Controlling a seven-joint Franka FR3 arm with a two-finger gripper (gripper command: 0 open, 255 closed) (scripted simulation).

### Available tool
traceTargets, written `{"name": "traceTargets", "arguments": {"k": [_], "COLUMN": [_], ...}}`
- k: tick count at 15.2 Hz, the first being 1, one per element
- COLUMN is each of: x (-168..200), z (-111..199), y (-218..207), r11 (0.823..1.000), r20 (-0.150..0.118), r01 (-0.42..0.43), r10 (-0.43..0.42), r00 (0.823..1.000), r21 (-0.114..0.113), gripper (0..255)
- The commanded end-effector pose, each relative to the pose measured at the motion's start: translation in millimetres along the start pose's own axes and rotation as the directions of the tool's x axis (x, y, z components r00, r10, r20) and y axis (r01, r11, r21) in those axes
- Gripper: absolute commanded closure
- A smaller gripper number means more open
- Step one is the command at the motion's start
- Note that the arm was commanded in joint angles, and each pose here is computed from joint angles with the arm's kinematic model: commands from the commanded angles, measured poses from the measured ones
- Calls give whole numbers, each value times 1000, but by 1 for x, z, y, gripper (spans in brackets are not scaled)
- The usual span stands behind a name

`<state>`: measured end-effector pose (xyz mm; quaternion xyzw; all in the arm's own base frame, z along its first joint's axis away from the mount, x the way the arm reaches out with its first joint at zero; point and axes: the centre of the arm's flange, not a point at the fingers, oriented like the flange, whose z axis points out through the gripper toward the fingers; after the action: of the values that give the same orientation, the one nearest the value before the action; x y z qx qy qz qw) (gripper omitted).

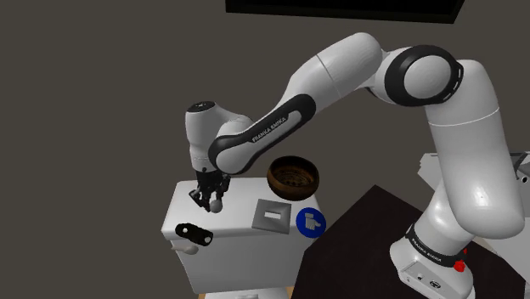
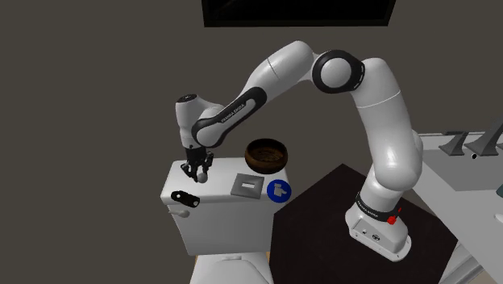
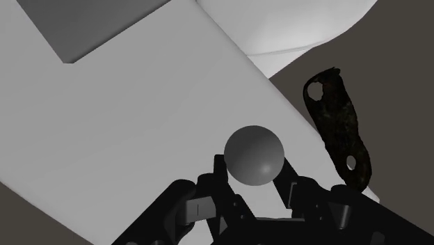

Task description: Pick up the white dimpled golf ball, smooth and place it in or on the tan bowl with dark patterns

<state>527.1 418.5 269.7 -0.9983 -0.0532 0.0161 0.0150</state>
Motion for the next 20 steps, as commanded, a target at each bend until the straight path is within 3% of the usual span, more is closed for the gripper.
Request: {"name": "traceTargets", "arguments": {"k": [1,14,15,20], "x": [0,-2,-2,-57], "z": [-10,-69,-69,-32], "y": [0,-1,-1,1], "r11": [1000,1000,1000,995], "r20": [0,0,0,-19], "r01": [0,0,0,-49], "r10": [0,0,0,48], "r00": [1000,1000,1000,999], "r21": [0,0,0,-85], "gripper": [255,255,0,0]}}
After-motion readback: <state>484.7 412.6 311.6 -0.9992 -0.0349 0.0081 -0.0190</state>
